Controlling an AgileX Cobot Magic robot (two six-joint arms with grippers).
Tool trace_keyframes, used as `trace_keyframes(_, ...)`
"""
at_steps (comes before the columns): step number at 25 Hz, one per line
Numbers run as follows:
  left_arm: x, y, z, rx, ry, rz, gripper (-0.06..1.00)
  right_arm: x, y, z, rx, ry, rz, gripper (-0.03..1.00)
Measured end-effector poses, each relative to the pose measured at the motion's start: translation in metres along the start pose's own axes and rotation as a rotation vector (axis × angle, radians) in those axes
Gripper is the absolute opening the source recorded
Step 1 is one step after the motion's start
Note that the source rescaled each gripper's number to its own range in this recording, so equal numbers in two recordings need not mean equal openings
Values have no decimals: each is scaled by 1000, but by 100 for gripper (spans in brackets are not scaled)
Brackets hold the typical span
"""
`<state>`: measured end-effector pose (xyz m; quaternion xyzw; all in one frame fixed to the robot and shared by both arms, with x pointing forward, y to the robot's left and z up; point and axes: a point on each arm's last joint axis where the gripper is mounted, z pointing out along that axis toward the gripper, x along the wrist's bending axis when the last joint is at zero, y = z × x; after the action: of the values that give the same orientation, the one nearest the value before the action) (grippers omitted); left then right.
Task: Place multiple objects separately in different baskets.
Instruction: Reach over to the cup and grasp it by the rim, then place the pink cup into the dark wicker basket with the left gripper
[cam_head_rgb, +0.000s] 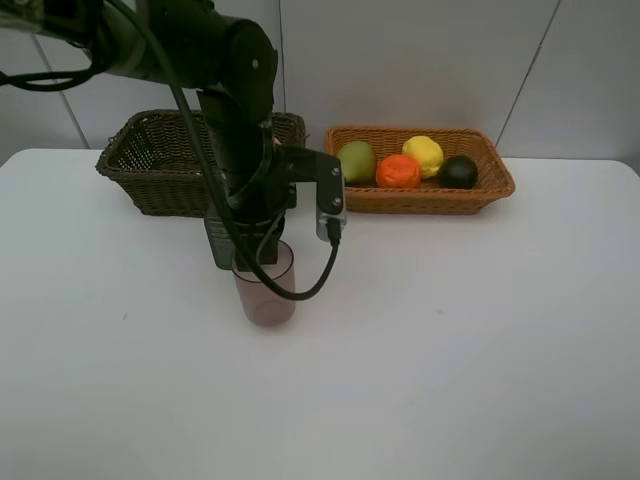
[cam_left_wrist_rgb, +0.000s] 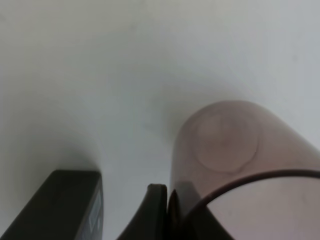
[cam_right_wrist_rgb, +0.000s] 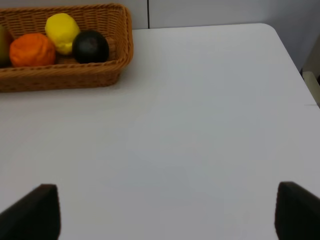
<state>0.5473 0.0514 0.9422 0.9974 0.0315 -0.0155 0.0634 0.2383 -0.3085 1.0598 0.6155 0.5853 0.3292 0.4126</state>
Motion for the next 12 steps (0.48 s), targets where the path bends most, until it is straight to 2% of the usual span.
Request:
trace_keyframes(4,-3,1,-25,-27,29,9,0,0,0,0,0,0,0,88)
trace_keyframes(12,-11,5,-92,-122,137,34,0,0,0,0,0,0,0,88)
